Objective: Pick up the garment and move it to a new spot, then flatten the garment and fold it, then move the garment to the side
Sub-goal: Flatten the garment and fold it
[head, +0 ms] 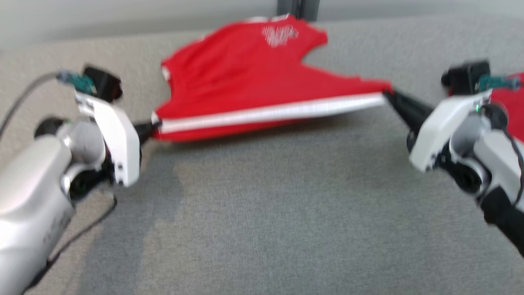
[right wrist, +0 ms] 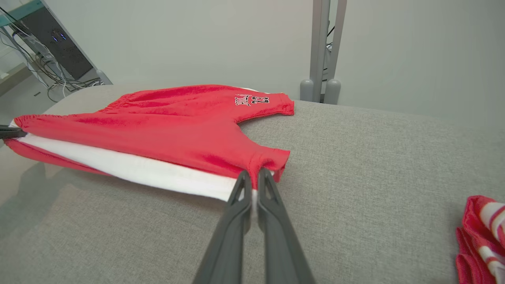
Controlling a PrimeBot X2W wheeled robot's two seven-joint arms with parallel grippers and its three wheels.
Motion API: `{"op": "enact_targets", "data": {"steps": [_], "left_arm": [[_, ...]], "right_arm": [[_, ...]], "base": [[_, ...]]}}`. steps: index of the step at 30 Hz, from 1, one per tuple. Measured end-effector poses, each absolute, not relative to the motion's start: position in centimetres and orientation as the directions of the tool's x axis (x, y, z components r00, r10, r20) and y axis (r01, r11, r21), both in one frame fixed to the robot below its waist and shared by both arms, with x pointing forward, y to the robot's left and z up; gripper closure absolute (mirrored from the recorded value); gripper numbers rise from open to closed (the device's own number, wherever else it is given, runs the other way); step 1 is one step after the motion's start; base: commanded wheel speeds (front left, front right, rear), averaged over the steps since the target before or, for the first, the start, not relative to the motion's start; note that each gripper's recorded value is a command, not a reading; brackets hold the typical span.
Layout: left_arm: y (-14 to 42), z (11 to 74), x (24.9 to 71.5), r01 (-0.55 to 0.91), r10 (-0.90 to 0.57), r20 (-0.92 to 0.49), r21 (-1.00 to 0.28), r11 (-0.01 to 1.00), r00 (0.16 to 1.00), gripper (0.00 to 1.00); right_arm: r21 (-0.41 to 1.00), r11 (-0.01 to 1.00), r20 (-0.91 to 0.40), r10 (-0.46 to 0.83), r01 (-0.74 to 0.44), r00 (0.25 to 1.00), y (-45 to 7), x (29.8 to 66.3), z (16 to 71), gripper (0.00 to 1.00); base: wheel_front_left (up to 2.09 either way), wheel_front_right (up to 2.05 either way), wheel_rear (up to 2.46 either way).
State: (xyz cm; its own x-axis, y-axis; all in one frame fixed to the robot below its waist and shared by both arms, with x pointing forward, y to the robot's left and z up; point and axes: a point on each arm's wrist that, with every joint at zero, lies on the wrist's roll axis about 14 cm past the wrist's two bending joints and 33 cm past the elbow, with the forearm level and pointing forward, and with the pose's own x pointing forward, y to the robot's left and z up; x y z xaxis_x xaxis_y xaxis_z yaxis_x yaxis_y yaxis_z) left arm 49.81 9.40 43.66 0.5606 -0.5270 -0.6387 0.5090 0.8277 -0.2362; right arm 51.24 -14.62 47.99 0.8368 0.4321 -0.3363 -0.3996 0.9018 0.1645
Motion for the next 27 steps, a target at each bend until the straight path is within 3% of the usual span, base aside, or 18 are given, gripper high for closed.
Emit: {"op": "enact_targets", "data": {"steps": [10, 16, 18, 27], "left_arm": [[8.7, 43.5, 38.7, 0.565, -0.580, -0.709, -0.307, 0.766, 0.401, 1.00], [7.7, 43.2, 31.6, 0.577, -0.618, -0.749, -0.403, 0.711, 0.239, 1.00], [7.6, 43.5, 30.2, 0.567, -0.629, -0.750, -0.433, 0.701, 0.205, 1.00], [7.3, 45.3, 31.3, 0.470, -0.665, -0.709, -0.517, 0.716, 0.233, 1.00]], "right_arm": [[0.223, 0.888, -0.448, 0.459, -0.401, 0.767, -16.1, 42.1, 47.2, 1.00], [0.252, 0.887, -0.532, 0.462, -0.388, 0.710, -17.6, 38.0, 45.9, 1.00], [0.256, 0.887, -0.540, 0.462, -0.386, 0.704, -18.0, 37.5, 46.0, 1.00], [0.225, 0.888, -0.540, 0.456, -0.401, 0.707, -18.1, 39.5, 47.5, 1.00]], "base": [[0.00, 0.00, 0.00], [0.00, 0.00, 0.00], [0.00, 0.00, 0.00], [0.00, 0.00, 0.00]]}}
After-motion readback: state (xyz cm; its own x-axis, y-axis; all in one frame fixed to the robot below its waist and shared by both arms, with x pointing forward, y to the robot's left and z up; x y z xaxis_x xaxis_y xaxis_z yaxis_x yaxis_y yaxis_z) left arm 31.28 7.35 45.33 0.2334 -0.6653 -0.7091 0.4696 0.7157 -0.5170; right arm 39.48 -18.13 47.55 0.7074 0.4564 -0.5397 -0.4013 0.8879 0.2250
